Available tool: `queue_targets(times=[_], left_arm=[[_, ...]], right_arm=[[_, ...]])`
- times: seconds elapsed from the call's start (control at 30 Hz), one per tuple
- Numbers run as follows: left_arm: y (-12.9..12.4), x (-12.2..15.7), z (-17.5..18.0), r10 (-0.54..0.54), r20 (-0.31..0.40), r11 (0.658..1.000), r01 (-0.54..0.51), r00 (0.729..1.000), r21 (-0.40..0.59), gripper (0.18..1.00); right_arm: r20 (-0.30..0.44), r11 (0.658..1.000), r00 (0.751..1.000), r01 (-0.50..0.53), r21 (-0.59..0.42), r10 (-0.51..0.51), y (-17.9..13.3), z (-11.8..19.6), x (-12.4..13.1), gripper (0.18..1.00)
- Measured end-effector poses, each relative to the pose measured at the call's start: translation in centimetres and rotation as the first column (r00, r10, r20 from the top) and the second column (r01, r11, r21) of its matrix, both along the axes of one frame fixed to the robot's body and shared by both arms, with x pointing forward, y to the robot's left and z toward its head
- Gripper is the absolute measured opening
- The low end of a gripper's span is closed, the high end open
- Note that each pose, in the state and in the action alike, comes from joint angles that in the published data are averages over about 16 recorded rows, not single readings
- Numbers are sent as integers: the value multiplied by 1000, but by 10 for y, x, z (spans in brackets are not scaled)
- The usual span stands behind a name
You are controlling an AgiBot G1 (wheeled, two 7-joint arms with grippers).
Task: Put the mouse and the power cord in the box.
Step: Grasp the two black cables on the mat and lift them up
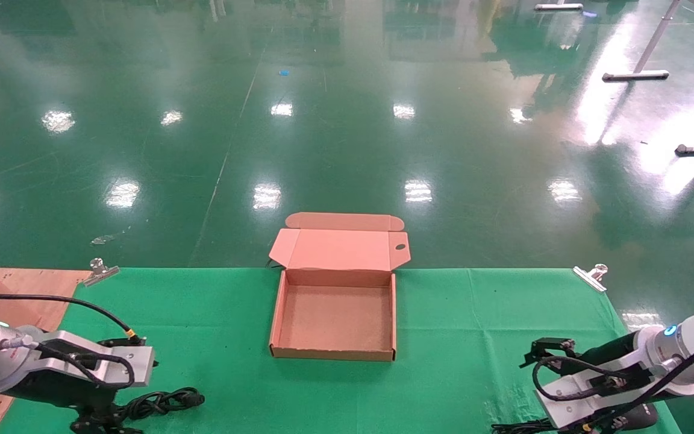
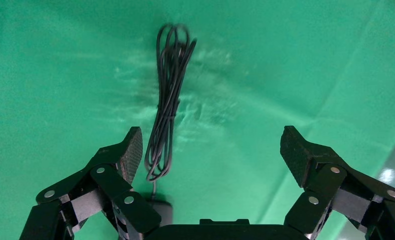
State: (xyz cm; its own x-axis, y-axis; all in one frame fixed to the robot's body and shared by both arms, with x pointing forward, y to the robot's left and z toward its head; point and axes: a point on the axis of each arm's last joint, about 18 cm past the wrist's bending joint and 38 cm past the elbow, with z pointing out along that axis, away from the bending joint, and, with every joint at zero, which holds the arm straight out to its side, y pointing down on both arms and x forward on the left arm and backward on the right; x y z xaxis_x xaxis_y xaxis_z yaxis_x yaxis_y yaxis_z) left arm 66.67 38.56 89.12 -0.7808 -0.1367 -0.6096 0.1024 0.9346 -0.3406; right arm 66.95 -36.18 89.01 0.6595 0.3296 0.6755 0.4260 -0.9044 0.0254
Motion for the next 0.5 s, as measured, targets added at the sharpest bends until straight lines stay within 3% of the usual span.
queue_targets(times=[0.17,0.5], left_arm=[[12,11,-14,38,1,997,-38,999,64,1001],[18,22,-43,72,11,996,-72,997,61,1001]], right_arm=[[-20,999,999,28,-40,-29,-7,-19,15,1001],[3,995,998,67,-70,-67,-7,-45,38,1001]])
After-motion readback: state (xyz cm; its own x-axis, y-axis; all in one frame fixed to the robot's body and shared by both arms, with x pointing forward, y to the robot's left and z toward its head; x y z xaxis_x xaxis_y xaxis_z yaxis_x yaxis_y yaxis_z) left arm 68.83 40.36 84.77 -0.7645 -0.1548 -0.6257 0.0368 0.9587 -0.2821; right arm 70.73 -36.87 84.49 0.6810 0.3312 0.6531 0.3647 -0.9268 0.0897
